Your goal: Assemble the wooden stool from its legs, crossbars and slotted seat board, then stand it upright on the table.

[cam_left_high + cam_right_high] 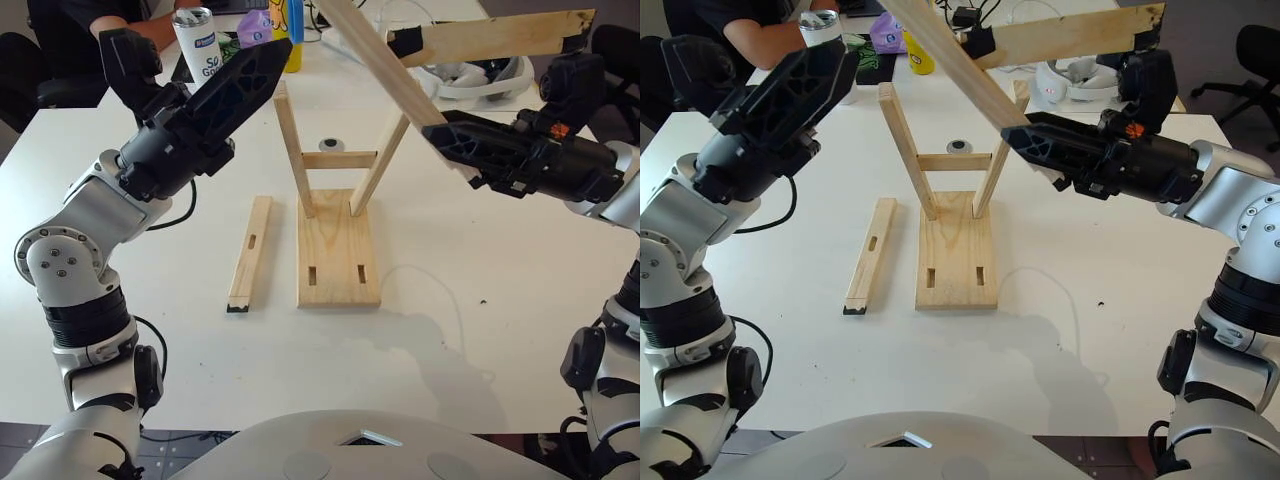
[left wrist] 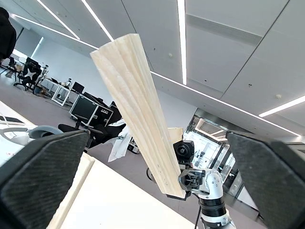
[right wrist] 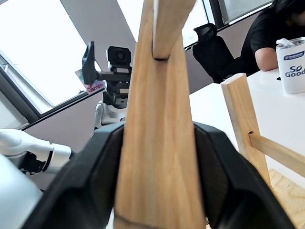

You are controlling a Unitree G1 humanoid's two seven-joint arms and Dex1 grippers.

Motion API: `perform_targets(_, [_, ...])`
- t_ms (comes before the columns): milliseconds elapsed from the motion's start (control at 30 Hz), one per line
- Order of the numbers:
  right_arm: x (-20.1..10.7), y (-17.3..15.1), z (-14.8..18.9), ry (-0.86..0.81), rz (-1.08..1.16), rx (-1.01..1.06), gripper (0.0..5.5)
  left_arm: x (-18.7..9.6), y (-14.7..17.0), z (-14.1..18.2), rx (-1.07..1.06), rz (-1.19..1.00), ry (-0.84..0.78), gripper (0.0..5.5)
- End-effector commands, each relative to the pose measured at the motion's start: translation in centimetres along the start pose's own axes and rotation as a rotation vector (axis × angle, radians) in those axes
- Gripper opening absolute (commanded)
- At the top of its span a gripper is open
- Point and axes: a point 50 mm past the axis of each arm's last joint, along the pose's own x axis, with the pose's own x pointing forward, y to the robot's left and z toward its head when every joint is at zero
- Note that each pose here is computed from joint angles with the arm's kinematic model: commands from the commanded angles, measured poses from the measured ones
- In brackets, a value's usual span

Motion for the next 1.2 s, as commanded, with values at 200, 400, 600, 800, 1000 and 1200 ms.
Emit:
perform_targets(200, [-0.3, 0.2, -0.6, 0.096, 0.033, 0.005, 2.07, -0.1, -0.3, 0.0, 0.001, -0.006, 0.030, 5.32])
perform_targets(400, [-1.8, -0.3, -1.7, 0.179, -0.064, 0.001, 2.07, -0.7, -0.2, -0.5, 0.011, 0.029, 0.042, 5.32])
perform_targets(600, [-5.2, -1.4, -4.3, 0.361, -0.226, 0.019, 2.07, -2.5, -0.3, -0.6, 0.054, 0.108, 0.029, 5.32])
perform_targets(800, [-8.8, -2.3, -7.3, 0.542, -0.350, 0.042, 2.07, -2.9, -0.7, -0.9, 0.068, 0.124, 0.025, 5.32])
perform_targets(1000, [-11.3, -3.8, -8.7, 0.608, -0.483, 0.002, 2.07, -2.9, -0.8, -1.4, 0.068, 0.131, 0.030, 5.32])
perform_targets(1200, [-11.0, -5.4, -10.0, 0.608, -0.619, -0.110, 2.07, -2.6, -0.9, -1.9, 0.060, 0.136, 0.033, 5.32])
